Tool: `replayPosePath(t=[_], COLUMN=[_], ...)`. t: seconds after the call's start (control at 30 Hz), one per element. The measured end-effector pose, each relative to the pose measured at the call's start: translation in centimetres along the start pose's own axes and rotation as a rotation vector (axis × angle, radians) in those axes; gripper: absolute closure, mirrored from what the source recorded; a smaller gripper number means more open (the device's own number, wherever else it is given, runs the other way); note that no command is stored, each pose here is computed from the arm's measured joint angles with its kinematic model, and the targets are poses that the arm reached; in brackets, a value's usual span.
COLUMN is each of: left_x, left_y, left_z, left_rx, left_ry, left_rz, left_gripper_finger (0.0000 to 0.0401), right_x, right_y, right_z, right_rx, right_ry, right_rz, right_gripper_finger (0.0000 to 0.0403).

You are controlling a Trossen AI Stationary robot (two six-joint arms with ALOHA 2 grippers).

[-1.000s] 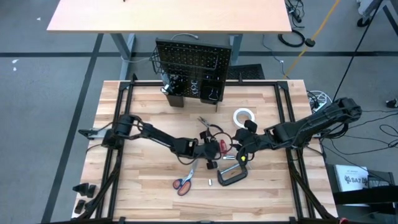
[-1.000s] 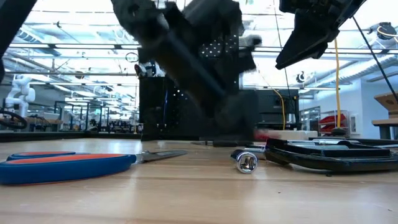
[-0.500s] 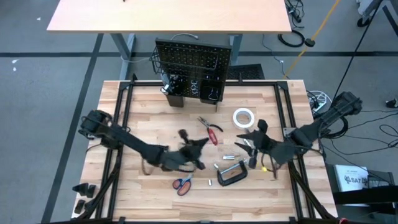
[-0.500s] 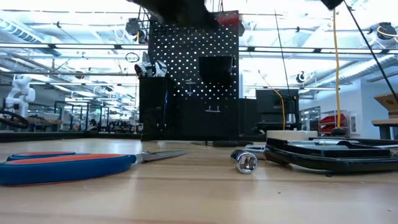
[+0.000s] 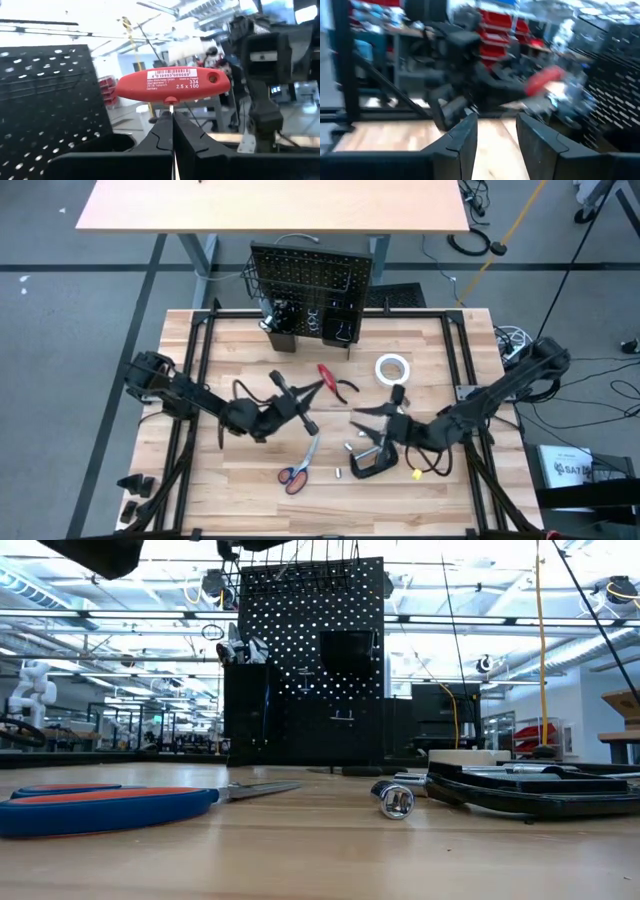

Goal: Hang tools onto peg board
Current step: Hang the red allen wrench on the peg board

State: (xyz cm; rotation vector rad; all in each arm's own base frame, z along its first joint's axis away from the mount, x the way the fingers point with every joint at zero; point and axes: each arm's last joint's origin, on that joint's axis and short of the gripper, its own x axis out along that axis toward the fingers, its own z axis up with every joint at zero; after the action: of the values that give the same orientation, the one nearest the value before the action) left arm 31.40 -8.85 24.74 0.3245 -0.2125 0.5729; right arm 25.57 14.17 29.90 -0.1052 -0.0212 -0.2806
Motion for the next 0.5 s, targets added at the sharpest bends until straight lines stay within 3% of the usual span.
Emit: replayPosePath(t=[0.13,0.33,0.5], left_x=[0.3,0.4,0.4], left_y=[-1.2,-2.3,-2.5], left_z=[-0.3,-0.4,0.0], left_rx=[0.074,0.13,0.145], left_ry=[0.043,0.047,0.042], left_rz=[-0.026,-0.025,-0.024], left_gripper_finger=[0.0401,0.0401,0.0401], right_x=[0.9,1.8,2.1], right_y=[0.3,-0.5,-0.7], right_z=[-0.2,-0.7,-1.2], right_rx=[0.053,0.245,0.251], right_ry=[-0.053,-0.021,0.017], right_rz=[0.053,0.009,-0.001], right_gripper_finger=[0.0273,0.0273,0.0273])
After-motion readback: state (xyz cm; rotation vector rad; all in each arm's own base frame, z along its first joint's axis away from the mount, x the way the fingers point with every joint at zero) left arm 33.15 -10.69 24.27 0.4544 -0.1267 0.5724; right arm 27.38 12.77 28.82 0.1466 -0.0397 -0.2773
